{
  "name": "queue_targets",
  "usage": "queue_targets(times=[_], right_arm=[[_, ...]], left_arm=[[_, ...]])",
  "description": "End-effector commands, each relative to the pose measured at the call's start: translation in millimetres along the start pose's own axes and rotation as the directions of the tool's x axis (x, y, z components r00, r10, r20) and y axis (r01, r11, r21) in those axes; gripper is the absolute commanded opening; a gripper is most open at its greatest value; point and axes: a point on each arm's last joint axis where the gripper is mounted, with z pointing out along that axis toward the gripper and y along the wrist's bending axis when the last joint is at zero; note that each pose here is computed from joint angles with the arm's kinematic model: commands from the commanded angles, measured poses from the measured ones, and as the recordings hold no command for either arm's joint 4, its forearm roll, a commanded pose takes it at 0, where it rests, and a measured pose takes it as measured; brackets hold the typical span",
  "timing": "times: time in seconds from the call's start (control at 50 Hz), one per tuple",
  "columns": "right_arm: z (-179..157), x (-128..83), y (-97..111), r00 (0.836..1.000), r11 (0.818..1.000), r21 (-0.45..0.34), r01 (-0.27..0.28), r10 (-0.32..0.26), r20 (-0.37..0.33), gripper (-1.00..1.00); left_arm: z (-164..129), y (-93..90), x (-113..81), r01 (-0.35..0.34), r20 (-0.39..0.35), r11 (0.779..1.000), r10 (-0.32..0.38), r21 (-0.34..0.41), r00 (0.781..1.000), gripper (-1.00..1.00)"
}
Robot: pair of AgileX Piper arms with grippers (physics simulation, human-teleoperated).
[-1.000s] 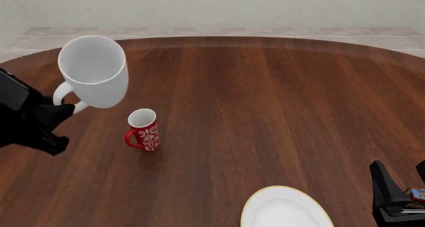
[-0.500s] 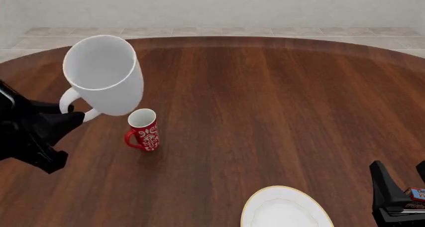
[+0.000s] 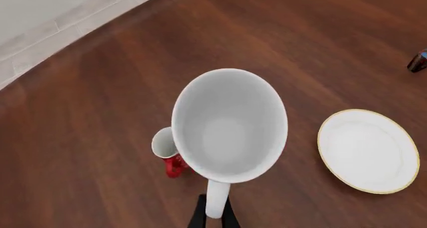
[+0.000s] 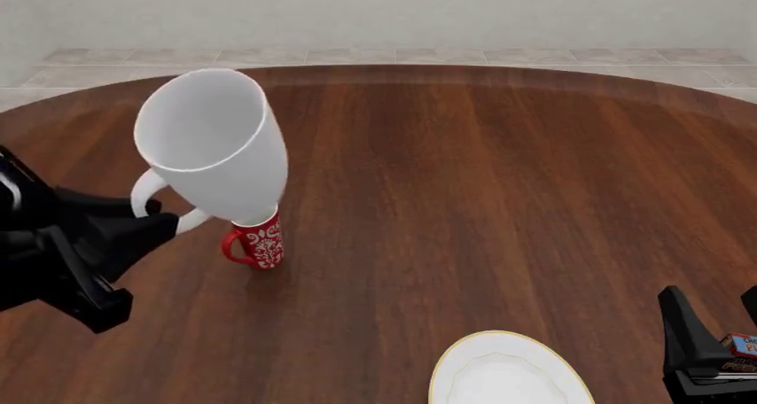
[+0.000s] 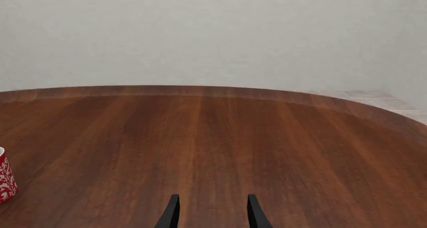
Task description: Put the white mug on the plate.
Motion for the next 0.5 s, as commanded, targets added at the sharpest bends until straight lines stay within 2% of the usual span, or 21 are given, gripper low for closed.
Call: queue_targets(times=[0.02,0.5], right_arm=[[0.0,0.0,0.0,1.0,1.0,0.0,0.0,0.0,0.0,1.0],[0.0,0.0,0.0,1.0,1.0,0.0,0.0,0.0,0.0,1.0]], left_arm=[[2.3,-6.2,3.2,0.005,0.015,0.999,-0.005,0.038,1.0,-1.0],[10.2,-5.8,10.5,-0.031,0.0,0.999,0.031,0.028,1.0,-1.0]])
